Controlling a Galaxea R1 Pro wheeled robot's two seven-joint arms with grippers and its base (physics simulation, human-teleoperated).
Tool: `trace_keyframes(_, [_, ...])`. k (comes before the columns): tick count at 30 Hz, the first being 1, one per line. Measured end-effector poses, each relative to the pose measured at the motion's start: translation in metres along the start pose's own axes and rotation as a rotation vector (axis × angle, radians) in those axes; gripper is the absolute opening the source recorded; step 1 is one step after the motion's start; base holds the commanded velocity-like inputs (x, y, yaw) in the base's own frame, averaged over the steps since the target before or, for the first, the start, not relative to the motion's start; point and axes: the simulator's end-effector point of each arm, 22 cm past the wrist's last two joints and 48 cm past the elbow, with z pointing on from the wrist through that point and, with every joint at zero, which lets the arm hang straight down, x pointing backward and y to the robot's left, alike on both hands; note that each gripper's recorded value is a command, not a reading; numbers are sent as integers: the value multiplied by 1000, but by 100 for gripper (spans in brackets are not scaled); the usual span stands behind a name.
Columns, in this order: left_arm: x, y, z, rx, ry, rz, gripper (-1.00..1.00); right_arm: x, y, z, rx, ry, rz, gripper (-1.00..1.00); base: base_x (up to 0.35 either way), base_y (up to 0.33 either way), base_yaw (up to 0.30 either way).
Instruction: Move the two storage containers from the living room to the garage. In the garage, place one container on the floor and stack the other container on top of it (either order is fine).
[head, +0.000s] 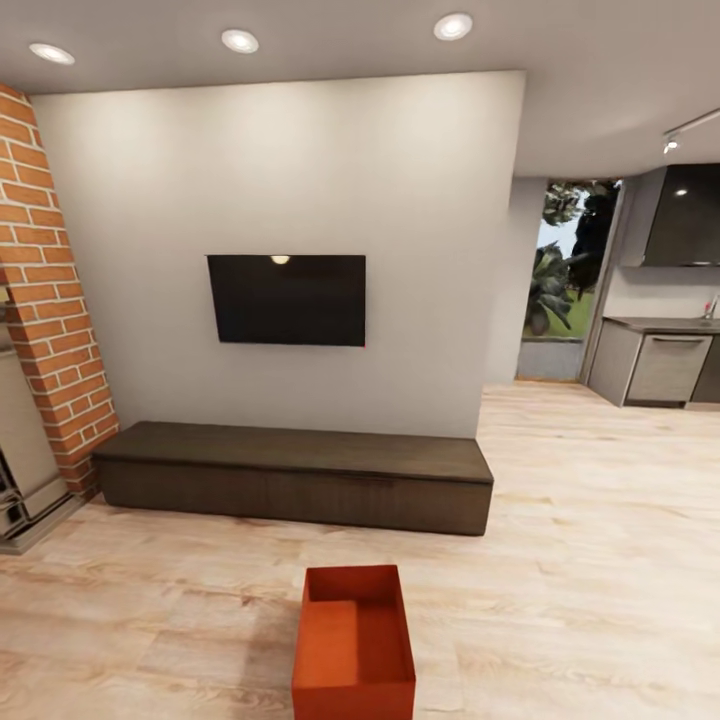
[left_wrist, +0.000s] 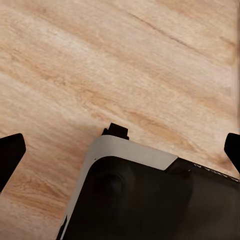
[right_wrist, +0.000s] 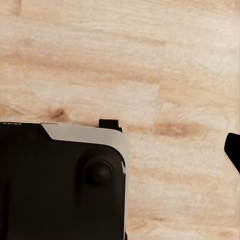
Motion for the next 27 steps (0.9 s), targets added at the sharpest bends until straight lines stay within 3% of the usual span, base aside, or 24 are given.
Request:
trace_keyframes(8, [0, 0, 0, -1, -1, 0, 100, 0, 1, 0, -1, -1, 3, 100, 267, -18, 0])
trace_keyframes(27, [-1, 1, 0, -1, -1, -4, 100, 0, 0, 0, 0, 0, 1, 100, 17, -2, 0])
